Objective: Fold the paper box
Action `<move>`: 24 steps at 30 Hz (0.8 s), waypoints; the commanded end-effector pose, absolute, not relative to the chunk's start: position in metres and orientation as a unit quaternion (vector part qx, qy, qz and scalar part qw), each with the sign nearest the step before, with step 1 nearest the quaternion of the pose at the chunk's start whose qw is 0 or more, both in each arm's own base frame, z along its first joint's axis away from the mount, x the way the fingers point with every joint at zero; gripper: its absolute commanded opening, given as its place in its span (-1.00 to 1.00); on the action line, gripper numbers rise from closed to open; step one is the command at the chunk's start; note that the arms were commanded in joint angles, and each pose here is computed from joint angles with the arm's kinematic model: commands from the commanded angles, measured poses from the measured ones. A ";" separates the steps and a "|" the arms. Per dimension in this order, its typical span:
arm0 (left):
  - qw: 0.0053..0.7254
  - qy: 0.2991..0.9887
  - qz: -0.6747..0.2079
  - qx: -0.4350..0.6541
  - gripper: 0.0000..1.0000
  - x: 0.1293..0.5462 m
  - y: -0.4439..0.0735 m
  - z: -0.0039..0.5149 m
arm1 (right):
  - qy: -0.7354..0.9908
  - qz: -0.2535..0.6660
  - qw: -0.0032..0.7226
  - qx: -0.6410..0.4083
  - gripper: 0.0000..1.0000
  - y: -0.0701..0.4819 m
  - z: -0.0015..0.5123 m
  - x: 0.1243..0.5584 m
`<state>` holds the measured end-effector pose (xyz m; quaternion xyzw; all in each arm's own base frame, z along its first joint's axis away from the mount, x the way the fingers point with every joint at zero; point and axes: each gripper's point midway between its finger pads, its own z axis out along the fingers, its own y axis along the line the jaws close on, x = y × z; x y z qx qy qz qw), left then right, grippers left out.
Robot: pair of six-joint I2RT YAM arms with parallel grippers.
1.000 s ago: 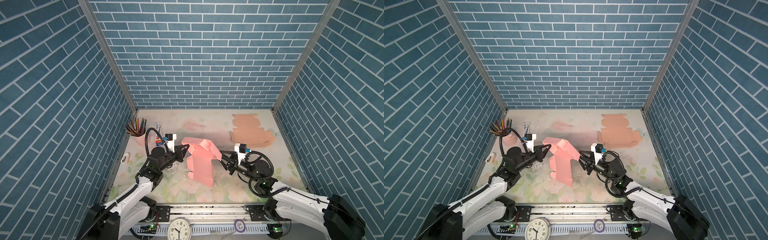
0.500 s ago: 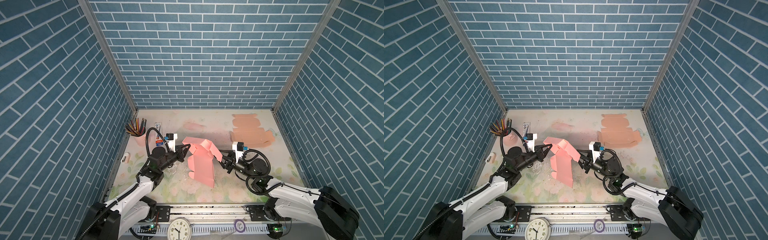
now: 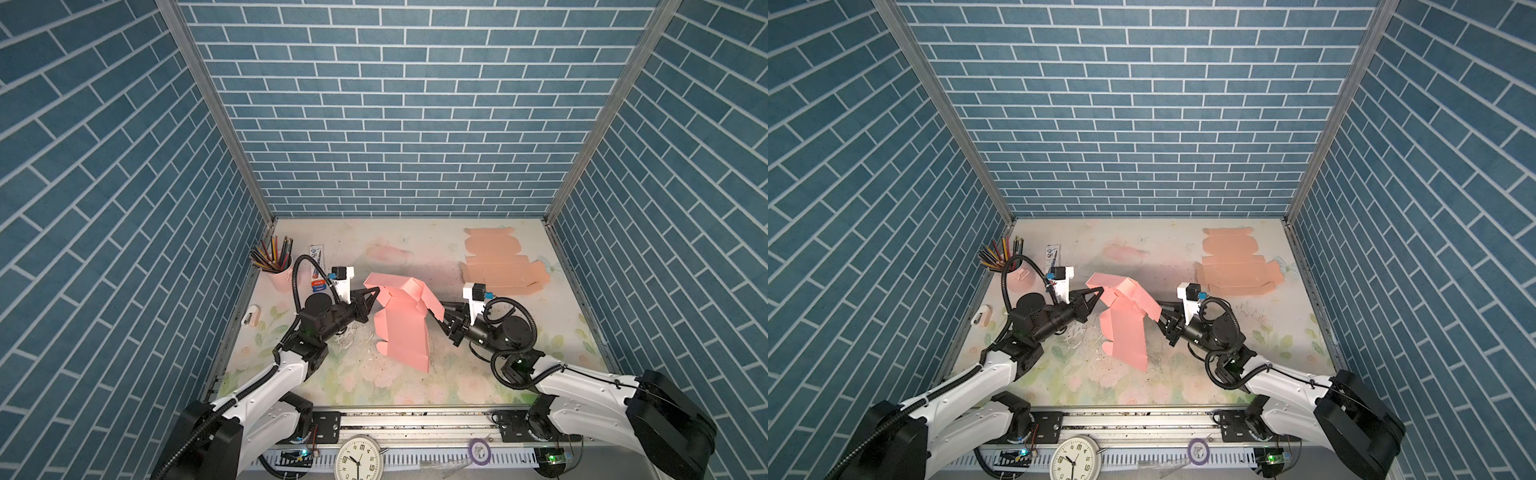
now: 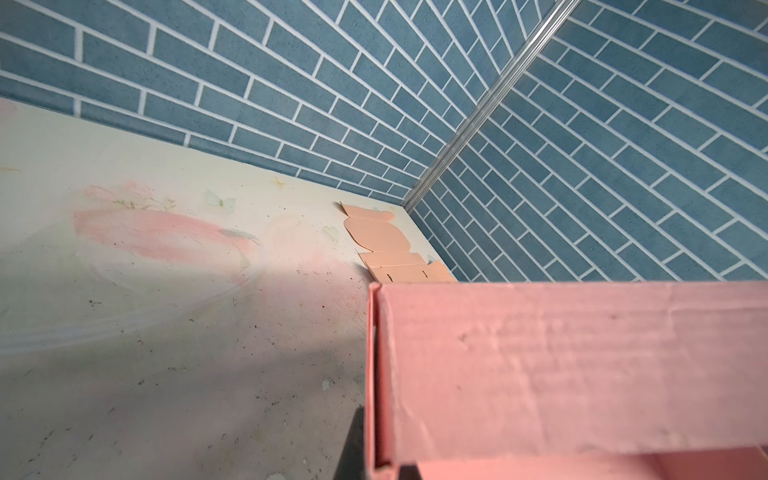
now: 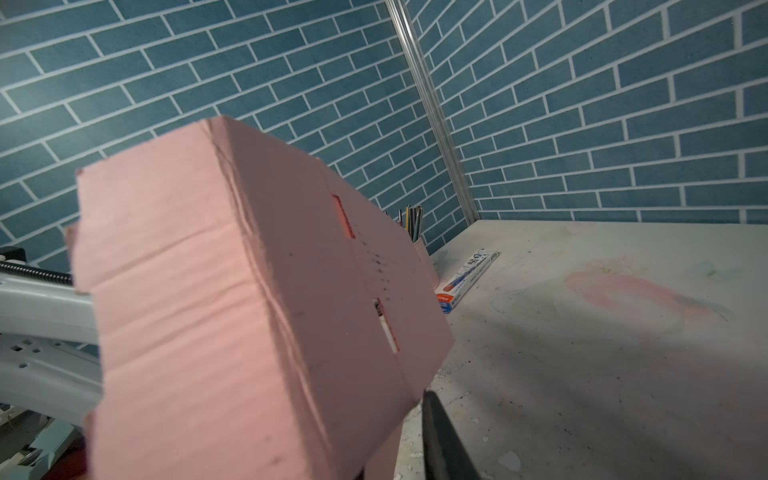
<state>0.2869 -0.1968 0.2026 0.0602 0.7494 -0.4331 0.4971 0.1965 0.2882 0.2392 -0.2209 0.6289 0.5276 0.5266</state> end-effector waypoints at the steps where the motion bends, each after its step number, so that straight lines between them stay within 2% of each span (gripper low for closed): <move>1: 0.508 0.741 -0.433 0.068 -0.89 0.287 -0.199 0.210 | 0.634 0.514 0.536 -0.216 -0.46 0.285 0.245 0.201; 14: 0.496 0.766 -0.408 0.035 -0.90 0.297 -0.180 0.189 | 0.666 0.464 0.544 -0.212 -0.45 0.259 0.224 0.194; 24: 0.467 0.792 -0.393 0.018 -0.90 0.304 -0.174 0.165 | 0.672 0.436 0.562 -0.205 -0.45 0.247 0.228 0.197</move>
